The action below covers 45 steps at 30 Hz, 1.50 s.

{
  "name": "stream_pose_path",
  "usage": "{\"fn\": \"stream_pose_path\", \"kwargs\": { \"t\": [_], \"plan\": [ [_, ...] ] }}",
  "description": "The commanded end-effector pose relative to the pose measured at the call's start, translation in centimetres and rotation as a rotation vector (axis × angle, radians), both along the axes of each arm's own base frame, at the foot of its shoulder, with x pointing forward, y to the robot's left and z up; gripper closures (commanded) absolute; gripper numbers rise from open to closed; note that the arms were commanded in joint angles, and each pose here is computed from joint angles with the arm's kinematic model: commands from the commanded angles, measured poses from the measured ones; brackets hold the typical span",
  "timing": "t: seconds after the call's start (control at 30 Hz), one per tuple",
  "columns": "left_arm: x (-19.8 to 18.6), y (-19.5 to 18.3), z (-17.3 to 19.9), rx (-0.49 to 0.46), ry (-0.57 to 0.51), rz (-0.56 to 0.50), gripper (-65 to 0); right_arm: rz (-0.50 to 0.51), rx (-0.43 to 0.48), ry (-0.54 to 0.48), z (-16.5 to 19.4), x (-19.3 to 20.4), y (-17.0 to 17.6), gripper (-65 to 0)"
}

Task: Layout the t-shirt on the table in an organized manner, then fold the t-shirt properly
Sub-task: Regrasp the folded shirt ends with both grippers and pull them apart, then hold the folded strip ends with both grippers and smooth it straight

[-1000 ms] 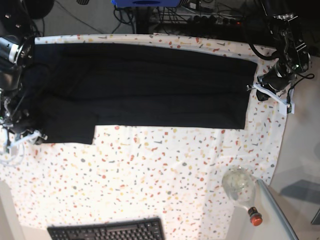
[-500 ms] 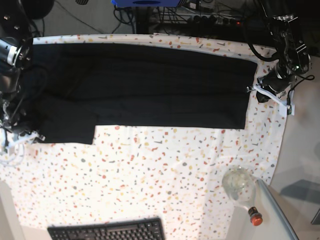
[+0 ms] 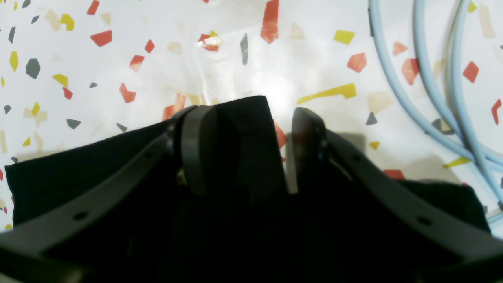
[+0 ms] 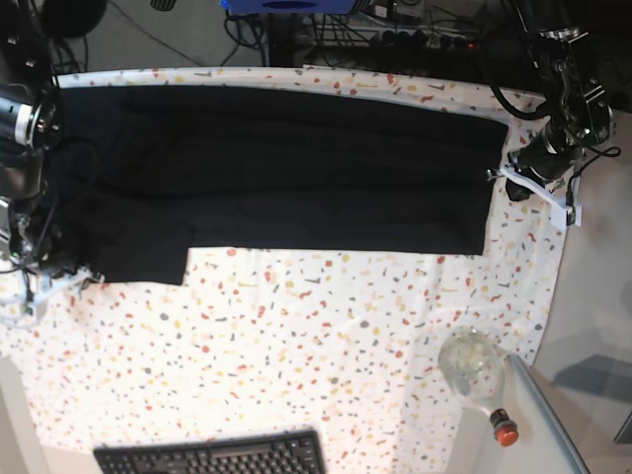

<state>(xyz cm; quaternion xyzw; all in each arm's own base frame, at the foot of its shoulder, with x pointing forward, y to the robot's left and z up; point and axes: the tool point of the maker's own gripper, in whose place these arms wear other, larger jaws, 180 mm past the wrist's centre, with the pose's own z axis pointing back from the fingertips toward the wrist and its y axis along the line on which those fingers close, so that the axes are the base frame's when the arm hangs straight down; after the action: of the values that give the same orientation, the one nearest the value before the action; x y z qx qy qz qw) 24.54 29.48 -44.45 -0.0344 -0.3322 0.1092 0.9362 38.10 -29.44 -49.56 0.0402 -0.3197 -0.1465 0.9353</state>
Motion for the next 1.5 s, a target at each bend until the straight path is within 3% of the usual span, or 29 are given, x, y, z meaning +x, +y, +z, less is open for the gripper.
{"fn": "stream_pose_path", "kwargs": {
  "t": [0.0, 0.13, 0.23, 0.47, 0.73, 0.97, 1.47],
  "plan": [
    [0.9, 0.6, 1.2, 0.02, -0.04, -0.005, 0.0, -0.007, -0.01, -0.022, 1.2, 1.0, -0.9, -26.3],
    [0.9, 0.6, 1.2, 0.02, -0.04, -0.005, 0.0, -0.007, -0.01, -0.028, 1.4, 1.2, -0.9, 0.0],
    [1.0, 0.6, 1.2, 0.02, -0.043, -0.005, 0.0, 0.0, -0.028, -0.059, 2.5, 1.9, -1.2, 0.0],
    [1.2, 0.6, 1.3, 0.021, -0.045, -0.005, 0.0, 0.099, -0.112, -0.022, 5.4, 0.2, -0.5, 0.0],
    [1.2, 0.6, 1.3, 0.021, -0.047, -0.005, 0.0, 0.071, -0.134, 0.004, 9.2, -5.8, 1.1, 0.0],
    [1.9, 1.2, 1.9, 0.035, -0.061, -0.008, 0.0, 0.104, -0.197, -0.007, 11.8, -11.0, 3.4, 0.0],
    [1.9, 1.7, 2.2, 0.051, -0.059, -0.012, 0.0, 0.099, -0.118, 0.179, 6.9, -20.2, 6.4, 0.0]
  ]
}}
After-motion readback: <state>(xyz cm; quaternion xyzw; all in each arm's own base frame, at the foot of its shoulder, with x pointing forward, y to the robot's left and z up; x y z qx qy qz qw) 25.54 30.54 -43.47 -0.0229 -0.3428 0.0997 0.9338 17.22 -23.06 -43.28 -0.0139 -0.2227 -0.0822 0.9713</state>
